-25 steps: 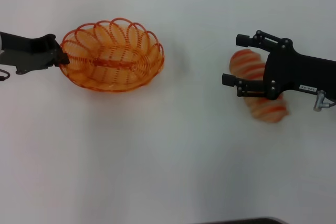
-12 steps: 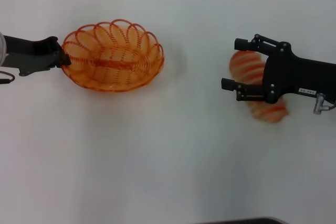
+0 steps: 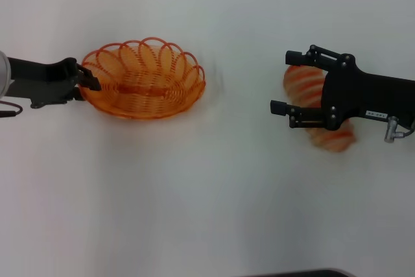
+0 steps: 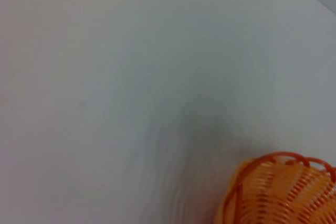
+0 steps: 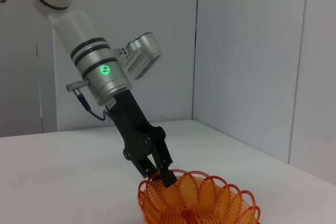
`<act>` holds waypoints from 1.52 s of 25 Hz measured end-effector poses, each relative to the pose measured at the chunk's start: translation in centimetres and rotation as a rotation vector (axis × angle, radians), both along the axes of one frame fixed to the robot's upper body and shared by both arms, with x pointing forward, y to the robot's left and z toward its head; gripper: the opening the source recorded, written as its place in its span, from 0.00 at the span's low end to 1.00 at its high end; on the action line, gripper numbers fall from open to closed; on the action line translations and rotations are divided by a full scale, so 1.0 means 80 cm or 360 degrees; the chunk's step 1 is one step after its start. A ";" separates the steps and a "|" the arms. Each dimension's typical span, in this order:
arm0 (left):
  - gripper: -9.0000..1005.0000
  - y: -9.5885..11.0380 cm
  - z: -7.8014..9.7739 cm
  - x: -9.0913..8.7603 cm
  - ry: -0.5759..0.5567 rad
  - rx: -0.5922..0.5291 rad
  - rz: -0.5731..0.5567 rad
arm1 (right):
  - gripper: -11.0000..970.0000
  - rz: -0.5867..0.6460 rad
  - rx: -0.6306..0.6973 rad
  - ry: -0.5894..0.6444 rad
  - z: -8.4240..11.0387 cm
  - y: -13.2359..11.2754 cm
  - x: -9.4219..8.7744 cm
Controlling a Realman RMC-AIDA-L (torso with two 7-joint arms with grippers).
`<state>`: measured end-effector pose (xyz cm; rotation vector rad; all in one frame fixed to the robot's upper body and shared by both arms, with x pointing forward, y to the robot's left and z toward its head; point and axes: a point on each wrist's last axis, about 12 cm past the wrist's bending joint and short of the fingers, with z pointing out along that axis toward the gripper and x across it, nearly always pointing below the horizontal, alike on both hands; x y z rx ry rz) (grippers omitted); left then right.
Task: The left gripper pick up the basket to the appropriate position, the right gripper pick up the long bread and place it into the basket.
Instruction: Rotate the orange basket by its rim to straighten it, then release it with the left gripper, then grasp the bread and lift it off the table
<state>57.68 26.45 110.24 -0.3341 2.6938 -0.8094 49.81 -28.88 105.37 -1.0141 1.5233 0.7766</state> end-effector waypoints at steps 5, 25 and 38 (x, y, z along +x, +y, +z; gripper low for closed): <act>0.31 0.003 0.001 -0.012 0.0052 -0.0040 -0.0032 | 0.97 0.0005 -0.0005 -0.0002 0.000 0.000 0.000; 0.47 0.036 0.042 -0.026 -0.0095 -0.0147 -0.0132 | 0.97 -0.0017 -0.0017 -0.0012 0.001 -0.002 0.003; 0.47 0.034 0.072 -0.026 -0.0814 -0.0233 -0.0841 | 0.97 -0.0075 0.0056 0.0055 0.005 -0.008 0.003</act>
